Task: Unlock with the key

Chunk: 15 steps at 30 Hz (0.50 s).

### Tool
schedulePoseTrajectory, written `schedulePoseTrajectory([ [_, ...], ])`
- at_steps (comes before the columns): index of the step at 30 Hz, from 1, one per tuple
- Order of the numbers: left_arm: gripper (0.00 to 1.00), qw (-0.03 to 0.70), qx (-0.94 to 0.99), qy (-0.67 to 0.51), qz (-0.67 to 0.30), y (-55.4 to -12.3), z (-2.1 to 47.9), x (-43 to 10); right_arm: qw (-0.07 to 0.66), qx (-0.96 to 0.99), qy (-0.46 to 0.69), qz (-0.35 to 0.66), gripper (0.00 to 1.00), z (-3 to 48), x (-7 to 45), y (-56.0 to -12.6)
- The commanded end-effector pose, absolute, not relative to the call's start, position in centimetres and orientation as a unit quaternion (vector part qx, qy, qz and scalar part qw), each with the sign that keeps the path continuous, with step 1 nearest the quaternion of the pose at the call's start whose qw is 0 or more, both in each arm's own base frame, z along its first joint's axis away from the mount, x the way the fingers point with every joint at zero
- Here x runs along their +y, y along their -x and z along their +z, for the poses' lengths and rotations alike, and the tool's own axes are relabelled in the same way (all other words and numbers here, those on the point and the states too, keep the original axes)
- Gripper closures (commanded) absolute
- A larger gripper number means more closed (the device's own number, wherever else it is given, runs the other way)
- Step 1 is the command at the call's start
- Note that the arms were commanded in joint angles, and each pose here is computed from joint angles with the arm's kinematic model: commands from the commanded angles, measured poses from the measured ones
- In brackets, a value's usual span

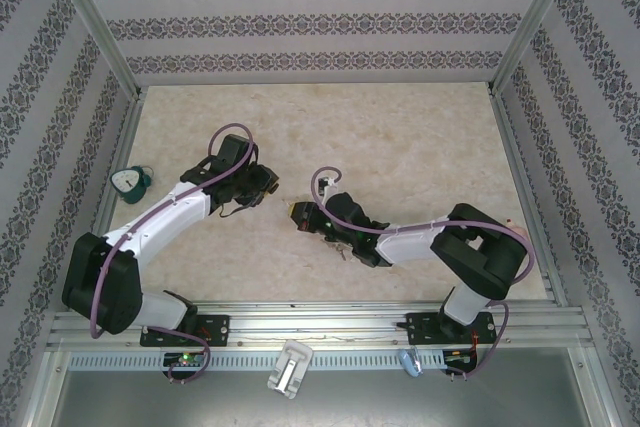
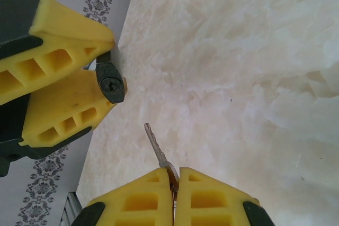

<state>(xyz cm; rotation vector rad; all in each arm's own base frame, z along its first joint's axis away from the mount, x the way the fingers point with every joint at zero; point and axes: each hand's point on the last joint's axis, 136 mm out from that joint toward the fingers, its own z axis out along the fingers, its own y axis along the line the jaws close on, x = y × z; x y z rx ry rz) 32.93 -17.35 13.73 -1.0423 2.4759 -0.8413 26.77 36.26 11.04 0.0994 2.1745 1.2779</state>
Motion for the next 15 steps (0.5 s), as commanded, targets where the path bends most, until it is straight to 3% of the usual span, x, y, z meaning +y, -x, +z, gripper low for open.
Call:
schedulePoseTrajectory([
  [1, 0.84, 0.163, 0.872, 0.358, -0.293, -33.32, 14.2, -17.19, 0.329, 0.798, -0.041, 0.503, 1.0, 13.2, 37.25, -27.69],
  [15, 0.78, 0.153, 0.876, 0.351, -0.294, -33.38, 13.74, -17.61, 0.325, 0.8, -0.038, 0.502, 1.0, 12.84, 38.15, -27.77],
])
